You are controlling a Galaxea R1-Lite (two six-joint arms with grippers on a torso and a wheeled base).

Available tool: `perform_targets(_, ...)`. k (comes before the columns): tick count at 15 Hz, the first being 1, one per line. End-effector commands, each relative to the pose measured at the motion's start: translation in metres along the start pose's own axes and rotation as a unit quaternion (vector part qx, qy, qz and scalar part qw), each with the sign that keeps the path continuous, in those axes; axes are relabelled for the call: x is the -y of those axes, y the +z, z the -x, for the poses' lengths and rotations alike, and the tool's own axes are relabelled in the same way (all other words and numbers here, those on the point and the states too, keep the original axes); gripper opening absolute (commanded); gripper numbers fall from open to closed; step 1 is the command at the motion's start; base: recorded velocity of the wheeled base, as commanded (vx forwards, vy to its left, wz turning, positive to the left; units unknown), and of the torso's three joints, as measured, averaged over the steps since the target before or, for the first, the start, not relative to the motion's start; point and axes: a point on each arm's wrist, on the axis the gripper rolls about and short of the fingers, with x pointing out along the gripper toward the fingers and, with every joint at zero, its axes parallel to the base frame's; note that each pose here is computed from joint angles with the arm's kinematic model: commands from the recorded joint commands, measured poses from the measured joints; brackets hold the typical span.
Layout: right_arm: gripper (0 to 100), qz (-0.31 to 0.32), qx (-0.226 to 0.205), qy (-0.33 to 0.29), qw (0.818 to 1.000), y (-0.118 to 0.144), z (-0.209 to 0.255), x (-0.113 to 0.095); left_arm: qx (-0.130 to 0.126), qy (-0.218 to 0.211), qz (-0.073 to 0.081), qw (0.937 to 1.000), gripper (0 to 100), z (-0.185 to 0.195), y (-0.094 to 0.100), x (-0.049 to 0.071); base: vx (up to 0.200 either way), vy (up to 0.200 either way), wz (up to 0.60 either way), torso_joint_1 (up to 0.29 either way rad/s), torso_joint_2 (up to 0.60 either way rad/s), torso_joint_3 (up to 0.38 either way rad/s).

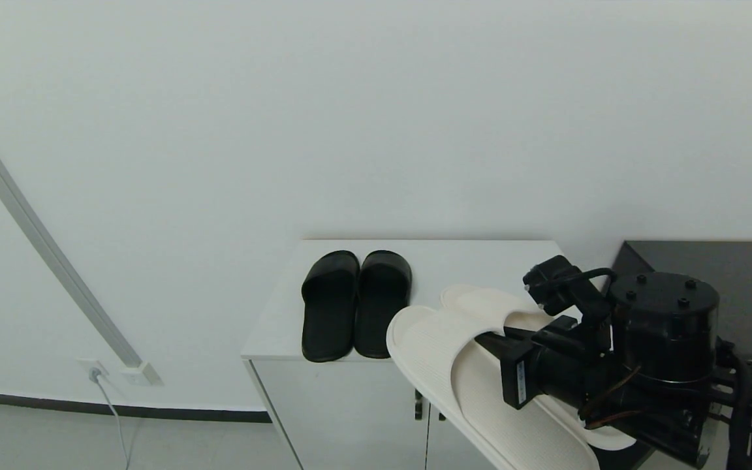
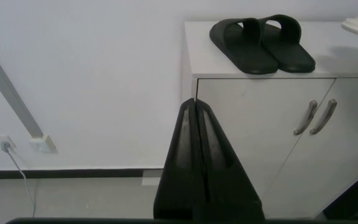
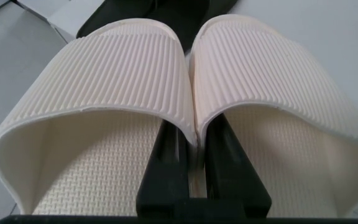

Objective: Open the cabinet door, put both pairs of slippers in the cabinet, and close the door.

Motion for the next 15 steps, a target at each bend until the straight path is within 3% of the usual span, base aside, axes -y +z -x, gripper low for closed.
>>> perform_targets(1, 0, 0.000, 0.002, 0.001, 1.000, 0.0001, 0.0011, -0.0004, 0.000, 0.000, 0.001, 1.0000, 0, 0.0000, 0.0000, 0.0000, -0.200, 0.000, 0.00, 0.007, 0.00, 0.007)
perform_targets(11, 0, -0.003, 0.004, -0.002, 1.000, 0.0003, 0.0041, 0.0001, 0.000, 0.000, 0.001, 1.0000, 0, 0.0000, 0.0000, 0.0000, -0.200, 0.000, 0.00, 0.000, 0.00, 0.003)
perform_targets(15, 0, -0.001, 0.001, -0.002, 1.000, -0.0022, 0.0072, 0.0016, 0.000, 0.000, 0.001, 1.0000, 0, 0.0000, 0.0000, 0.0000, 0.000, 0.000, 0.00, 0.000, 0.00, 0.000)
